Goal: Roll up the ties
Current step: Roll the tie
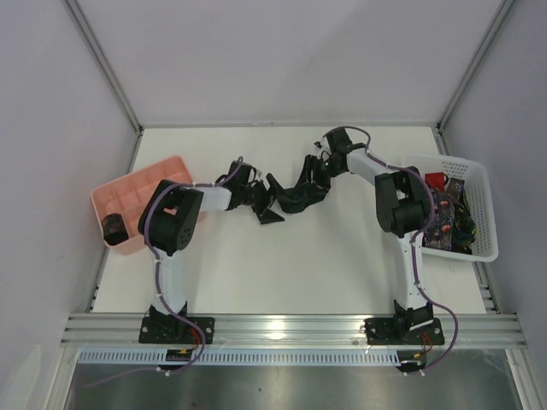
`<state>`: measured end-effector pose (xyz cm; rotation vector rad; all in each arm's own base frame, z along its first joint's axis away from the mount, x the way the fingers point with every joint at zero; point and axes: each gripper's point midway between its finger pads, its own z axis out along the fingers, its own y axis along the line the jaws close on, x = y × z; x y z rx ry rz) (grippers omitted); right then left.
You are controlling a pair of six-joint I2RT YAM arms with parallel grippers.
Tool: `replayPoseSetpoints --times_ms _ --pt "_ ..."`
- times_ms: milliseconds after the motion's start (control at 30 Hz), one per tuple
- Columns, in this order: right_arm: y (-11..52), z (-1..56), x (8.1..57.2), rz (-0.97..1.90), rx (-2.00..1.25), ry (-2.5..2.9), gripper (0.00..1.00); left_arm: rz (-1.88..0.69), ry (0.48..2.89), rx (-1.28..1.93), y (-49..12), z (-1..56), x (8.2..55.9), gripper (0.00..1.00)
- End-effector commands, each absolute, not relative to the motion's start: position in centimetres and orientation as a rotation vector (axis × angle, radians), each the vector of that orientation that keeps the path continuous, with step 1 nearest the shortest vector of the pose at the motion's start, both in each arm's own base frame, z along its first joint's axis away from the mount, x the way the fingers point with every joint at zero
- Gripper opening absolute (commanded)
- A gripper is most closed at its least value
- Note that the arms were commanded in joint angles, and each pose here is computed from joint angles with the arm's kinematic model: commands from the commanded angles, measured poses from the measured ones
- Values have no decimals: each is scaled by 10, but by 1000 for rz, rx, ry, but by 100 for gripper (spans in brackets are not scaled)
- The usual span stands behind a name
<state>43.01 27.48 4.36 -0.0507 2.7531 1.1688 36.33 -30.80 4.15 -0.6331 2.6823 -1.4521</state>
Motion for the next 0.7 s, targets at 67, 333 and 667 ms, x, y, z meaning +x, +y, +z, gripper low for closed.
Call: replayPoseSetpoints --times_ms 67,333,667 --pt "241 98 461 1097 154 2671 59 -1332 2747 -607 -288 20 324 88" --pt "226 137 455 1095 229 2652 69 -1248 2713 -310 -278 67 314 79" --pt "196 91 395 755 624 2697 40 -856 2360 23 -283 161 458 16"
